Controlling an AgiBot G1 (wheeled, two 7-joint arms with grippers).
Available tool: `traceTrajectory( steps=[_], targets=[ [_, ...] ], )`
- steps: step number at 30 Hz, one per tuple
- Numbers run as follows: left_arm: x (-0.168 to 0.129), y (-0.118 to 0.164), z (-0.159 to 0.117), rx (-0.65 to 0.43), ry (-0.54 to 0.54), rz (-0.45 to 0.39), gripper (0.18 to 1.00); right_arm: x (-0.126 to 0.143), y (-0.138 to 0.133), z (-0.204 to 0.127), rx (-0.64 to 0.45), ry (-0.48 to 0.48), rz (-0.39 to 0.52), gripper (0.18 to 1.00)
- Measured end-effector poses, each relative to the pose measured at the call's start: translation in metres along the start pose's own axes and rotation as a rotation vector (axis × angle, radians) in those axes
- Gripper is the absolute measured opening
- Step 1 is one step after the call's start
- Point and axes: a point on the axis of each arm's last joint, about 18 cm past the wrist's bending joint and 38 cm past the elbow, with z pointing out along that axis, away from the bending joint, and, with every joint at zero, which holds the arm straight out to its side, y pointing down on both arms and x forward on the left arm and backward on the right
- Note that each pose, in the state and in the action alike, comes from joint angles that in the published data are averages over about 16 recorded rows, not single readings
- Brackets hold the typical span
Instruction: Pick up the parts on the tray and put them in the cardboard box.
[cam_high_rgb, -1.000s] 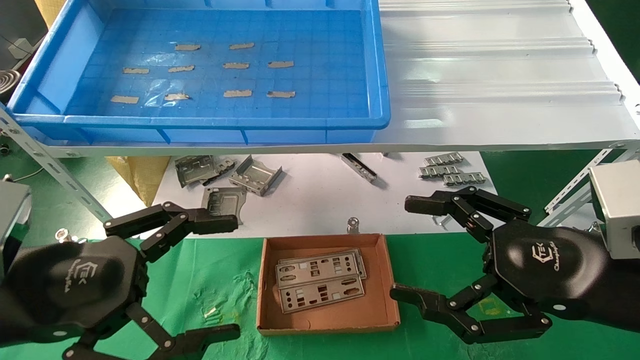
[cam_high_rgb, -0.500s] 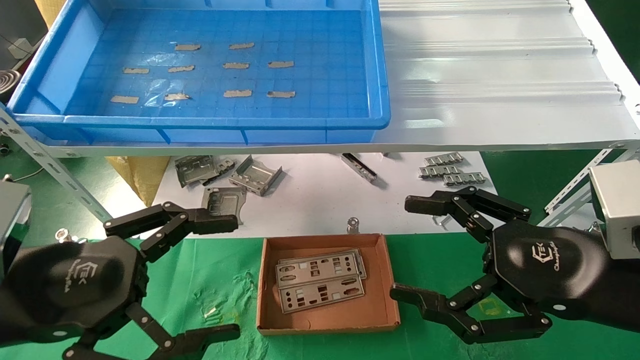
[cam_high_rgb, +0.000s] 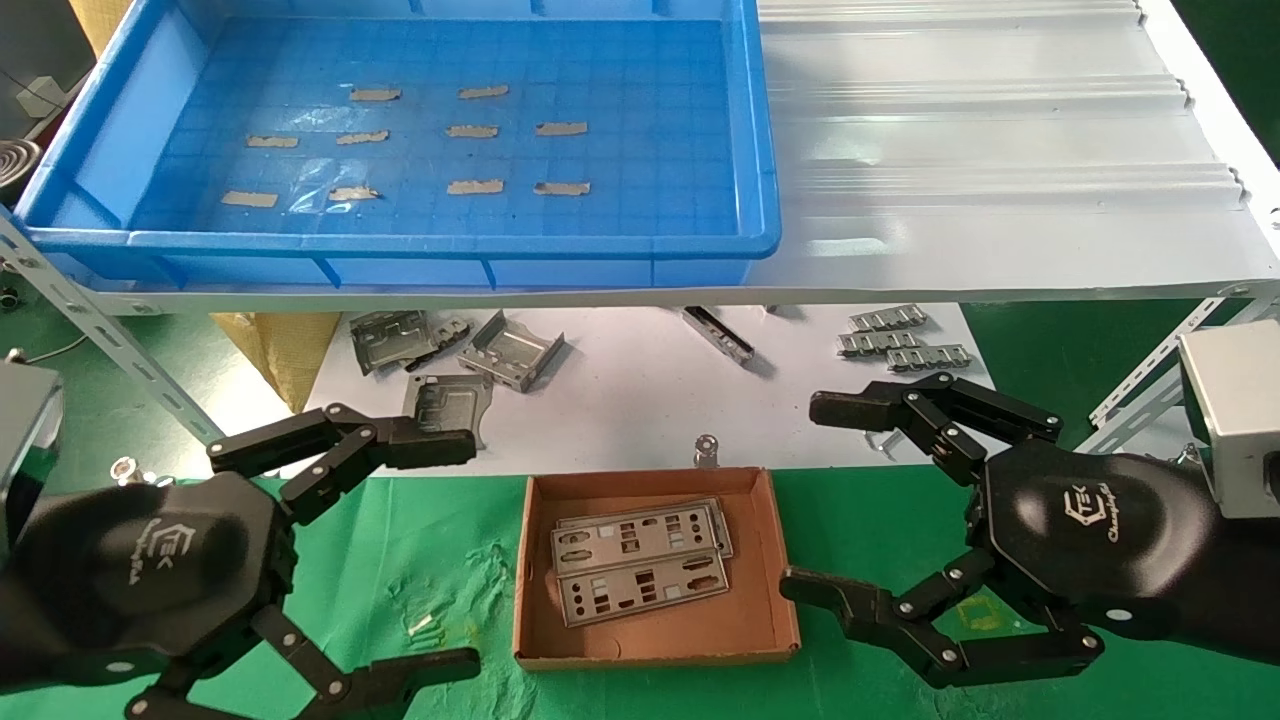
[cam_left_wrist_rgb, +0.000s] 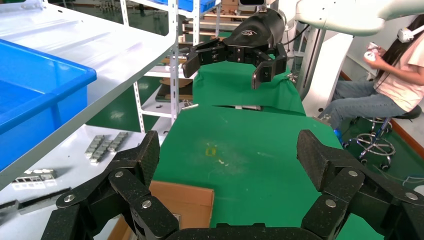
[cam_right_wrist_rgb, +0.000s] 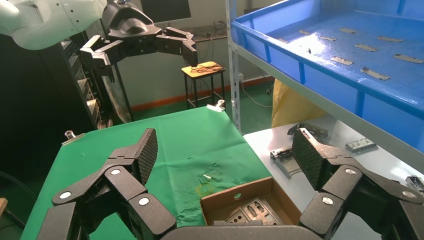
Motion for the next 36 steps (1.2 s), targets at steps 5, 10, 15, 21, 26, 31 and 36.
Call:
traceTrajectory(
  steps=[5, 10, 15, 21, 26, 31, 36],
  targets=[
    [0.0000, 0.0000, 0.0000, 0.000, 0.000, 0.000, 1.001, 0.0000, 0.0000, 0.0000, 0.000, 0.000, 0.000, 1.000],
    [0.0000, 0.0000, 0.0000, 0.000, 0.000, 0.000, 1.001, 0.0000, 0.0000, 0.0000, 0.000, 0.000, 0.000, 1.000],
    [0.0000, 0.0000, 0.0000, 0.000, 0.000, 0.000, 1.001, 0.0000, 0.0000, 0.0000, 0.000, 0.000, 0.000, 1.000],
    [0.0000, 0.0000, 0.0000, 0.000, 0.000, 0.000, 1.001, 0.0000, 0.0000, 0.0000, 0.000, 0.000, 0.000, 1.000],
    [0.0000, 0.0000, 0.0000, 0.000, 0.000, 0.000, 1.001, 0.0000, 0.0000, 0.0000, 0.000, 0.000, 0.000, 1.000],
    [0.0000, 0.0000, 0.0000, 0.000, 0.000, 0.000, 1.001, 0.0000, 0.0000, 0.0000, 0.000, 0.000, 0.000, 1.000],
    [0.0000, 0.0000, 0.0000, 0.000, 0.000, 0.000, 1.001, 0.0000, 0.0000, 0.0000, 0.000, 0.000, 0.000, 1.000]
  ],
)
